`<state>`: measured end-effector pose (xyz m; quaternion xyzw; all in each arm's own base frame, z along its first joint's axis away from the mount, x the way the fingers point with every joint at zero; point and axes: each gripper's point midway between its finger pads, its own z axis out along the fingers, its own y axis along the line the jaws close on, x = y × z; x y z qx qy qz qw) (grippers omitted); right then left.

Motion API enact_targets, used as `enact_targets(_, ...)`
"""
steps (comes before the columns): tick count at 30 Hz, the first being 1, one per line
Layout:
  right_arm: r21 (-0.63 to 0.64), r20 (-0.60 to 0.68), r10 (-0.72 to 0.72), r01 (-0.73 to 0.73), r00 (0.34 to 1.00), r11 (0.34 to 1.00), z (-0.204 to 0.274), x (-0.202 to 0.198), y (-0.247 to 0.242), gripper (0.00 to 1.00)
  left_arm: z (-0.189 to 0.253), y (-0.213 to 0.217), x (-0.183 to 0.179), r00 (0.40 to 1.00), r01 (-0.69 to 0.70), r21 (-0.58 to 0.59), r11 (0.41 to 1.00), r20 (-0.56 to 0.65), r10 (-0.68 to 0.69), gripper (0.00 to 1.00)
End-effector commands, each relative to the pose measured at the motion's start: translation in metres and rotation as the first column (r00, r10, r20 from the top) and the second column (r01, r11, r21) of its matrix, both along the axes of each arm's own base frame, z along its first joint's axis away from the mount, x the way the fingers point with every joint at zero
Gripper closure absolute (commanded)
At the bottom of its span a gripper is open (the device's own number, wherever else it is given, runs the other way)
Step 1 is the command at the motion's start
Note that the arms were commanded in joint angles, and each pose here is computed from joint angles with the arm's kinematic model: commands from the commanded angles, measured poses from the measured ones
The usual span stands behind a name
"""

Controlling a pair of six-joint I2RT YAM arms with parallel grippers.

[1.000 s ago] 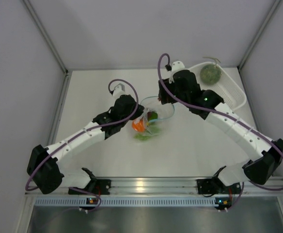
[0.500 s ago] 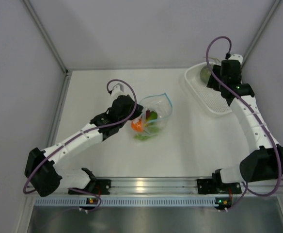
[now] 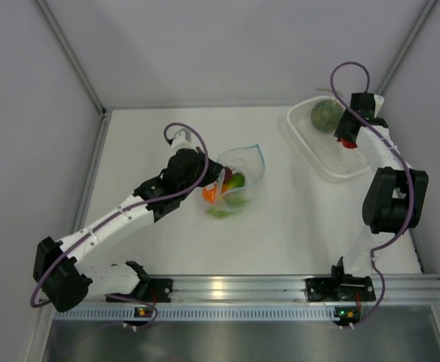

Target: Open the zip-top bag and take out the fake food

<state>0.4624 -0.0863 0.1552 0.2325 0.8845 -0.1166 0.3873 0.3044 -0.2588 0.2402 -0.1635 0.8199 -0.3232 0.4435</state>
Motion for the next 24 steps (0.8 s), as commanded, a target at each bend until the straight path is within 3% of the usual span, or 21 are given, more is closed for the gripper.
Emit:
enact_targets(1,0.005,0.105,-0.006,0.006,0.994,1.000,0.026,0.030,-0.008,0.48,0.031,-0.006,-0.007,0.996,0.063,-0.044,0.997,0.069,-0.060,1.00)
enact_targets(5,0.012,0.076,-0.001,0.000,0.997,1.000,0.007,0.048,-0.015,0.45,0.040,-0.002,-0.011,0.994,0.070,-0.049,0.996,0.090,-0.066,1.00)
enact_targets(11,0.015,0.037,0.002,-0.002,0.999,1.000,0.000,0.056,-0.020,0.28,0.044,-0.001,-0.014,0.993,0.079,-0.038,0.996,0.094,-0.075,1.00)
enact_targets(12,0.022,0.042,0.013,-0.014,0.999,1.000,0.002,0.056,-0.018,0.19,0.043,-0.001,-0.014,0.993,0.079,-0.035,0.996,0.092,-0.076,1.00)
enact_targets(14,0.029,0.053,0.027,-0.028,0.998,0.999,0.010,0.055,-0.015,0.14,0.045,-0.002,-0.014,0.992,0.086,-0.033,0.996,0.096,-0.082,1.00)
enact_targets(24,0.094,0.150,0.108,-0.123,0.983,0.988,0.057,0.033,0.024,0.20,0.056,-0.003,-0.012,0.989,0.093,-0.038,0.995,0.118,-0.088,1.00)
